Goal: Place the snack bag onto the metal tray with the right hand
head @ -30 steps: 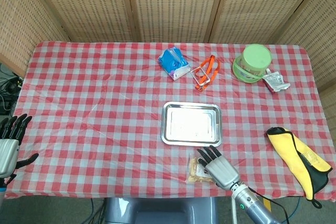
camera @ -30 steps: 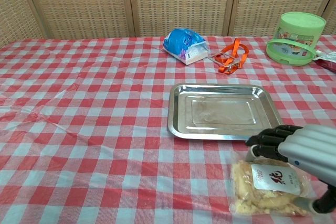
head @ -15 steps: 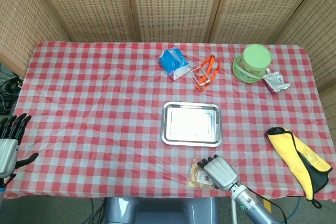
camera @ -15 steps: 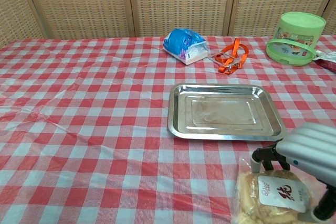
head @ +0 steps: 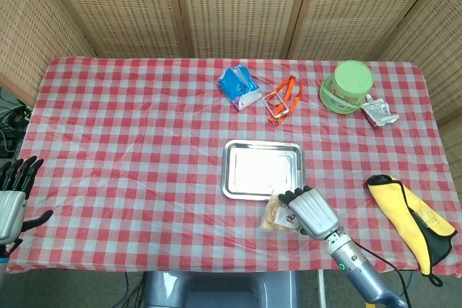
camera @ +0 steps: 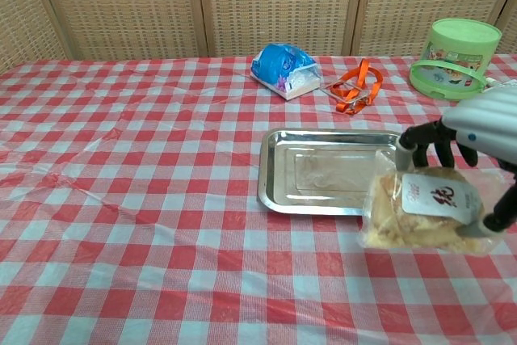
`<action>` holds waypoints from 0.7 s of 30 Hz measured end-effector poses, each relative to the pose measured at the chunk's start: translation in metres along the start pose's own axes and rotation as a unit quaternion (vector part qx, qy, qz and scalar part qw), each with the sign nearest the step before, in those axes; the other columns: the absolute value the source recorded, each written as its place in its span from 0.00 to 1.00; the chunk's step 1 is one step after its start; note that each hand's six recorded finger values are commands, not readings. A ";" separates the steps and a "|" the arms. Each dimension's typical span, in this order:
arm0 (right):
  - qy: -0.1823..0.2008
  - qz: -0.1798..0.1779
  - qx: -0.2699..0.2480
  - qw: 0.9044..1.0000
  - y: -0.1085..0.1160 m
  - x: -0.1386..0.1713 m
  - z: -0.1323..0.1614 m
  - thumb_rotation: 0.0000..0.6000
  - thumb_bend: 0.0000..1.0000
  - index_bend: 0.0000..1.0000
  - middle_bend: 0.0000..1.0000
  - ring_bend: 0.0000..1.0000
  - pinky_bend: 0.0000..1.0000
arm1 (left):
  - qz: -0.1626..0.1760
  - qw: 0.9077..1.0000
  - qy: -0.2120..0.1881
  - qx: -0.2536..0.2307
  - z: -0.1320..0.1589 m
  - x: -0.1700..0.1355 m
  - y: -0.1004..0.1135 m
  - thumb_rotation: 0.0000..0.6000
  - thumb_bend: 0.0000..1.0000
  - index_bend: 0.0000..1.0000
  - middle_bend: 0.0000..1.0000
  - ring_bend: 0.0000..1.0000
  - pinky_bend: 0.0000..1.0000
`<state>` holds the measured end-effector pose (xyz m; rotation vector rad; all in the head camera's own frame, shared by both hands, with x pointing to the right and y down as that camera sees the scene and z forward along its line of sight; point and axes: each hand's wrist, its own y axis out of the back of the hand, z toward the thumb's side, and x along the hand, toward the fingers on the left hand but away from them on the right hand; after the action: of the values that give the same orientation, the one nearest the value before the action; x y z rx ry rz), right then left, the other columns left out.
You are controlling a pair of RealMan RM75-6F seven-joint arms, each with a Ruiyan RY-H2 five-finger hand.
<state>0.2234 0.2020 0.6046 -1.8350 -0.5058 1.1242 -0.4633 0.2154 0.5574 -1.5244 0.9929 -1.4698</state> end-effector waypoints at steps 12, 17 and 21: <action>-0.015 -0.018 -0.006 1.000 0.025 -0.049 -0.002 1.00 0.15 0.66 0.54 0.51 0.56 | -0.007 1.000 -0.005 0.006 0.004 0.002 -0.005 1.00 0.10 0.00 0.00 0.00 0.00; -0.018 -0.017 -0.015 1.000 0.025 -0.078 0.005 1.00 0.15 0.66 0.54 0.51 0.56 | -0.019 1.000 -0.009 0.011 0.005 0.004 -0.010 1.00 0.10 0.00 0.00 0.00 0.00; -0.024 -0.016 -0.013 0.999 0.023 -0.104 0.010 1.00 0.15 0.66 0.54 0.51 0.56 | -0.023 1.000 -0.009 0.013 0.006 0.006 -0.013 1.00 0.10 0.00 0.00 0.00 0.00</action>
<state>0.1603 0.1207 0.6346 -1.8195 -0.5787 1.1473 -0.4572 0.2154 0.5715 -1.5494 0.9308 -1.4920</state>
